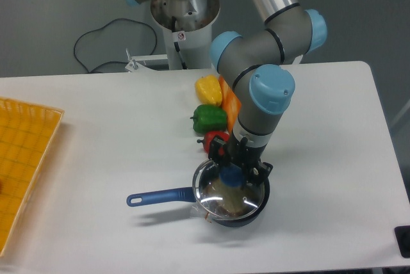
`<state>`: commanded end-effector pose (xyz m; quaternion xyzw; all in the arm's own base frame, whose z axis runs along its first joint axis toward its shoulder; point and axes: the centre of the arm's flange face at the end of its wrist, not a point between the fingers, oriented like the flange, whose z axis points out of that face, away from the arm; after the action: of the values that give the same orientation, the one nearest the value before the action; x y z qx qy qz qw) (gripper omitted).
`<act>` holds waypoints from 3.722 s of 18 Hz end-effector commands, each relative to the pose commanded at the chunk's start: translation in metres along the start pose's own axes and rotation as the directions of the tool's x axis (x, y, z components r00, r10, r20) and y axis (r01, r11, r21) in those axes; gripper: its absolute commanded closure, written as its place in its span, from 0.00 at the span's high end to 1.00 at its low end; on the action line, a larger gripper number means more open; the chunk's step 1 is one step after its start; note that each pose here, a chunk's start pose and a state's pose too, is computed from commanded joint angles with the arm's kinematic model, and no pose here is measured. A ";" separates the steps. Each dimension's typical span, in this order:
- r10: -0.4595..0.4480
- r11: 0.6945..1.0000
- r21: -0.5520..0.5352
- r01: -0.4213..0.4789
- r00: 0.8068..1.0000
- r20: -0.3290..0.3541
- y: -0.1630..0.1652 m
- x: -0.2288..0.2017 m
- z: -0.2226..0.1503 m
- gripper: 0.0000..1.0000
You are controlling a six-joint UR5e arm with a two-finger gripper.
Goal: Close the pot lid
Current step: 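Hold the lid on the pan and adjust its seating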
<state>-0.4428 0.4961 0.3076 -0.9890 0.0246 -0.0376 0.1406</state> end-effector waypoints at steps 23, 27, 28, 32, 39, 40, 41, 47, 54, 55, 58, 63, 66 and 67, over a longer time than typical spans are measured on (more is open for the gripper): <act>0.001 1.000 0.001 -0.001 1.000 0.005 0.002 -0.004 0.009 0.56; 0.003 1.000 0.001 -0.003 1.000 0.005 0.001 -0.004 0.009 0.57; 0.001 1.000 0.001 -0.001 1.000 0.005 0.002 -0.004 0.009 0.57; 0.002 1.000 0.000 -0.002 1.000 0.003 0.001 -0.004 0.010 0.60; 0.000 1.000 -0.001 0.000 1.000 0.001 0.002 -0.005 0.012 0.61; 0.000 1.000 -0.001 0.000 1.000 0.001 0.002 -0.005 0.012 0.61; 0.002 1.000 0.000 -0.002 1.000 0.002 0.002 -0.006 0.012 0.61; 0.001 1.000 -0.005 -0.001 1.000 0.002 0.003 -0.006 0.013 0.62; 0.004 1.000 -0.012 -0.004 1.000 0.004 0.003 -0.006 0.014 0.67; 0.004 1.000 -0.012 -0.004 1.000 0.004 0.003 -0.006 0.014 0.67; 0.004 1.000 -0.012 -0.004 1.000 0.004 0.003 -0.006 0.014 0.69; 0.003 1.000 -0.011 -0.003 1.000 0.006 0.003 -0.007 0.014 0.78; 0.006 1.000 -0.008 -0.006 1.000 0.010 0.002 -0.007 0.014 0.84; 0.004 1.000 -0.008 -0.004 1.000 0.011 0.003 -0.007 0.014 0.85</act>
<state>-0.4492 0.4979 0.2931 -0.9897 0.0261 -0.0319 0.1369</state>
